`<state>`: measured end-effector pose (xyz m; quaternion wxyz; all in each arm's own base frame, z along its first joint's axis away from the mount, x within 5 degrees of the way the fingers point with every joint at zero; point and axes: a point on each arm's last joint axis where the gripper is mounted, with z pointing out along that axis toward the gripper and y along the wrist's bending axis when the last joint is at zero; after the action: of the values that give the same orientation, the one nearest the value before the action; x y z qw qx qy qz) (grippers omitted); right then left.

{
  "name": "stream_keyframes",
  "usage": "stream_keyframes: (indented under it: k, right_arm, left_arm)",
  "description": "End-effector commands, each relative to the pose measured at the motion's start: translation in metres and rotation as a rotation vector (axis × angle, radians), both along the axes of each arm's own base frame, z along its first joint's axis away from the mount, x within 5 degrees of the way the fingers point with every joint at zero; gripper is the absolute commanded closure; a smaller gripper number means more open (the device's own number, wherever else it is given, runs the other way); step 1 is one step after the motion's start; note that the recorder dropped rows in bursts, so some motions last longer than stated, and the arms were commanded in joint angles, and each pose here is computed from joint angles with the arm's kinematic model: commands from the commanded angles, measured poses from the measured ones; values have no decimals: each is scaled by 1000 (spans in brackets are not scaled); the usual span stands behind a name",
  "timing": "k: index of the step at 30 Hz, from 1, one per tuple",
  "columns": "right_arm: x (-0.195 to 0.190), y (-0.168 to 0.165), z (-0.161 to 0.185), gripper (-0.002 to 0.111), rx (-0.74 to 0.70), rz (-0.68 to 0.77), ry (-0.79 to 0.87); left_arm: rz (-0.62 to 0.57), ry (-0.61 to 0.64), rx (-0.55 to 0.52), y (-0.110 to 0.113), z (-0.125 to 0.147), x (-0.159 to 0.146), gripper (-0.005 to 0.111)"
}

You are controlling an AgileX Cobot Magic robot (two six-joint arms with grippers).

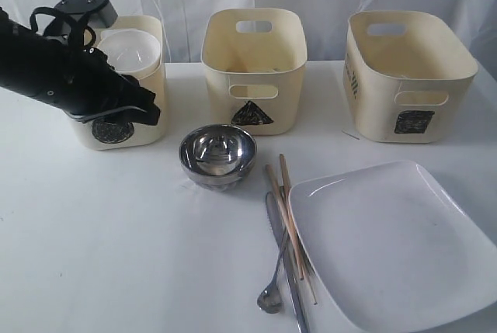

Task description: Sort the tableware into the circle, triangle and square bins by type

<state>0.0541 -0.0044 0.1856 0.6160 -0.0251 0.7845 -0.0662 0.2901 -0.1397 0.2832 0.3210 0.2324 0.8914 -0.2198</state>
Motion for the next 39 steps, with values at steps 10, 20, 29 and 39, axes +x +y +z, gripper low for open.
stream_keyframes:
  k: [10,20,29,39]
  right_arm:
    - [0,0,-1,108,-9,-2,-8]
    - [0,0,-1,108,-9,-2,-8]
    - [0,0,-1,108,-9,-2,-8]
    - [0,0,-1,108,-9,-2,-8]
  left_arm:
    - [72,60,-89,-4,4,-4,62]
    - [148,122,-116,-10,-22,14,44]
    - [189,77,-89,-29,-50,28,36]
    - [172,44,-14,-44,-84,39,37]
